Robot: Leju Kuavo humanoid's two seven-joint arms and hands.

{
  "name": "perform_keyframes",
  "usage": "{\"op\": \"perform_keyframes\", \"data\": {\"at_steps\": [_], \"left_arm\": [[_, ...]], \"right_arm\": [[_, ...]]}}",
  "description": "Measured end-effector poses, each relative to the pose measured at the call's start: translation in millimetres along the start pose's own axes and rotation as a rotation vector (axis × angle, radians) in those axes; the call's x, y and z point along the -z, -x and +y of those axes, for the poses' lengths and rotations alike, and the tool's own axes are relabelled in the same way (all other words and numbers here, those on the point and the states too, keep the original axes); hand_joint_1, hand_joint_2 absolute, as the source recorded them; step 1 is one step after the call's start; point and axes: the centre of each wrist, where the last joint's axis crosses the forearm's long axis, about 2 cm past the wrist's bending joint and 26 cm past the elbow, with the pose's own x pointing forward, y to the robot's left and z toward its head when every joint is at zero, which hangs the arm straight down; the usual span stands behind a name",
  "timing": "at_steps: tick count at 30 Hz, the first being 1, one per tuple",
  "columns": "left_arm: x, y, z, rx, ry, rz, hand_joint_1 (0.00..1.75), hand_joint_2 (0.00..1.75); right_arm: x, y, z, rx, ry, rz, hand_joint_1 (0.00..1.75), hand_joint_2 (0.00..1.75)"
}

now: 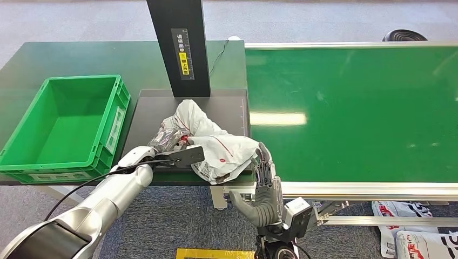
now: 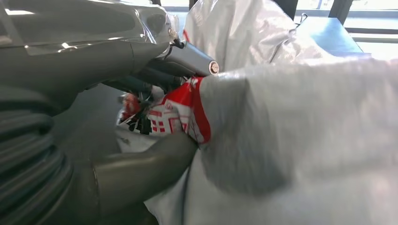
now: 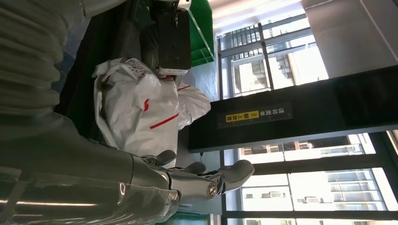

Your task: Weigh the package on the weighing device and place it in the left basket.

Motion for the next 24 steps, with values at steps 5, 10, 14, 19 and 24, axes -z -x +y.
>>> {"op": "perform_keyframes", "data": {"at_steps": [5, 10, 14, 19, 24], "left_arm": [[-0.4, 0.9, 0.2, -0.014, -0.008, -0.002, 1.75, 1.75], [-1.7, 2.3, -2.7, -0.031, -0.054, 0.005, 1.75, 1.75], [-3.3, 4.3, -5.0, -0.071, -0.141, 0.038, 1.75, 1.75], [-5.7, 8.6, -2.6, -0.213, -0.258, 0.048, 1.75, 1.75], [-5.4, 9.1, 9.1, -0.373, -0.375, -0.005, 1.75, 1.75]], "right_arm": [[1.4, -0.6, -1.2, -0.005, 0.003, -0.004, 0.0, 1.75], [1.8, -1.7, -2.6, -0.008, 0.005, -0.009, 0.0, 1.75], [1.8, -2.5, -4.3, -0.016, 0.013, -0.011, 0.0, 1.75], [1.1, -2.5, -5.4, -0.019, 0.02, -0.009, 0.0, 1.75], [1.0, -2.6, -5.2, -0.018, 0.022, -0.009, 0.0, 1.75]]}}
